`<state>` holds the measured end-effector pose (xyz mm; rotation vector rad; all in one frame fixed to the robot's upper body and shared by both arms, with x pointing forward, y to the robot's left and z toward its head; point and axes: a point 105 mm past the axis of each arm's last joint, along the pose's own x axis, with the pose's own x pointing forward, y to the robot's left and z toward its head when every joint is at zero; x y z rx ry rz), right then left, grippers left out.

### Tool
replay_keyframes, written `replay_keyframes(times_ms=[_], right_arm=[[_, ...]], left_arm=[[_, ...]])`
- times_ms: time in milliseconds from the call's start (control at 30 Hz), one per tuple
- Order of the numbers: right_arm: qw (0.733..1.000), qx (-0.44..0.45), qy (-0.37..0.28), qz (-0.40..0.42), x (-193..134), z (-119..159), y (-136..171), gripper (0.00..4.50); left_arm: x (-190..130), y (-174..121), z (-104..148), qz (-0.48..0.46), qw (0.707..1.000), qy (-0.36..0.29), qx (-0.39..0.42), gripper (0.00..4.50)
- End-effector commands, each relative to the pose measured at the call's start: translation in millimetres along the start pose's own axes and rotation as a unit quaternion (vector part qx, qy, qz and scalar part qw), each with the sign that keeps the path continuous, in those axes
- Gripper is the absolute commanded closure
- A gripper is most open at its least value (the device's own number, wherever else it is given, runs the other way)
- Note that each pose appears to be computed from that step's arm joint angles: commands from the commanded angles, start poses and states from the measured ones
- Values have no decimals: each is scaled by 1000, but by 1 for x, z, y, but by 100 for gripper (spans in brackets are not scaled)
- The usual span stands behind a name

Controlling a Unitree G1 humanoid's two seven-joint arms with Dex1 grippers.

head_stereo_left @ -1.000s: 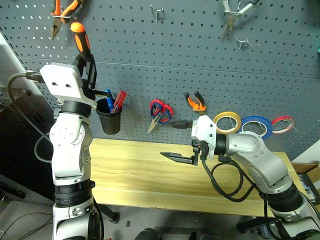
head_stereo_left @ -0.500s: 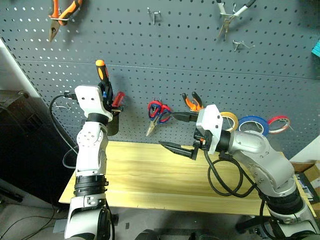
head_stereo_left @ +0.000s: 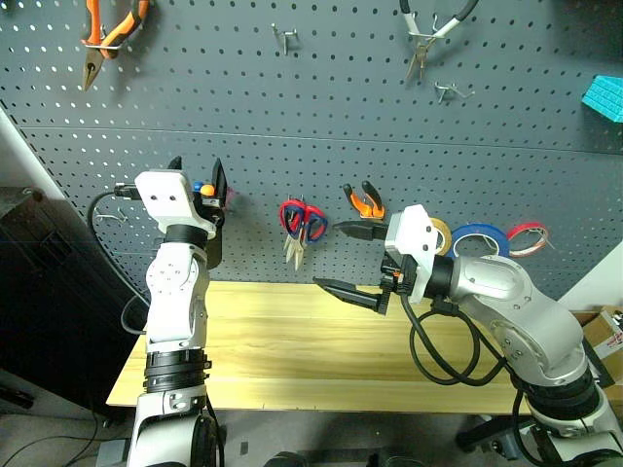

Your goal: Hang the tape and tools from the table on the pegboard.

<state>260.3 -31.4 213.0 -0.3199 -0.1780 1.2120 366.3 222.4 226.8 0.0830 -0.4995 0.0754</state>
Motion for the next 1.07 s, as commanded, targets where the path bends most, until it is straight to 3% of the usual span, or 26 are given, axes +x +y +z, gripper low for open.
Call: replay_keyframes(times_ms=[33, 100, 167, 267, 400, 500, 567, 767, 933, 1067], right_arm=[[1000, -19, -13, -5, -5, 9, 0, 0], [1000, -19, -10, -5, -6, 8, 0, 0], [1000, -16, -6, -5, -10, 5, -1, 0], [1000, -9, 4, -8, -17, 1, -1, 0], [999, 18, 31, -25, -30, -18, 3, 0], [996, 41, 54, -57, -41, -36, 3, 0], [988, 60, 76, -120, -51, -59, -6, 0], [935, 94, 118, -322, -88, -129, -28, 0], [880, 83, 150, -444, -127, -176, -26, 0], [842, 108, 160, -505, -156, -198, -24, 0]], left_arm=[[2, -4, 34, -2, 999, -52, 2, 58], [3, -14, 45, -29, 997, -66, 8, 58], [-5, -42, 50, -117, 991, -69, 8, 58], [-29, -75, 31, -240, 970, -4, -26, 58], [-51, -66, -26, -200, 970, 136, -5, 58], [-60, -62, -42, -188, 967, 169, 21, 58], [-70, -59, -57, -201, 960, 193, 39, 58], [-89, -43, -98, -208, 943, 253, 62, 58], [-100, -25, -129, -167, 939, 295, 61, 58], [-106, -16, -142, -148, 937, 308, 74, 58]])
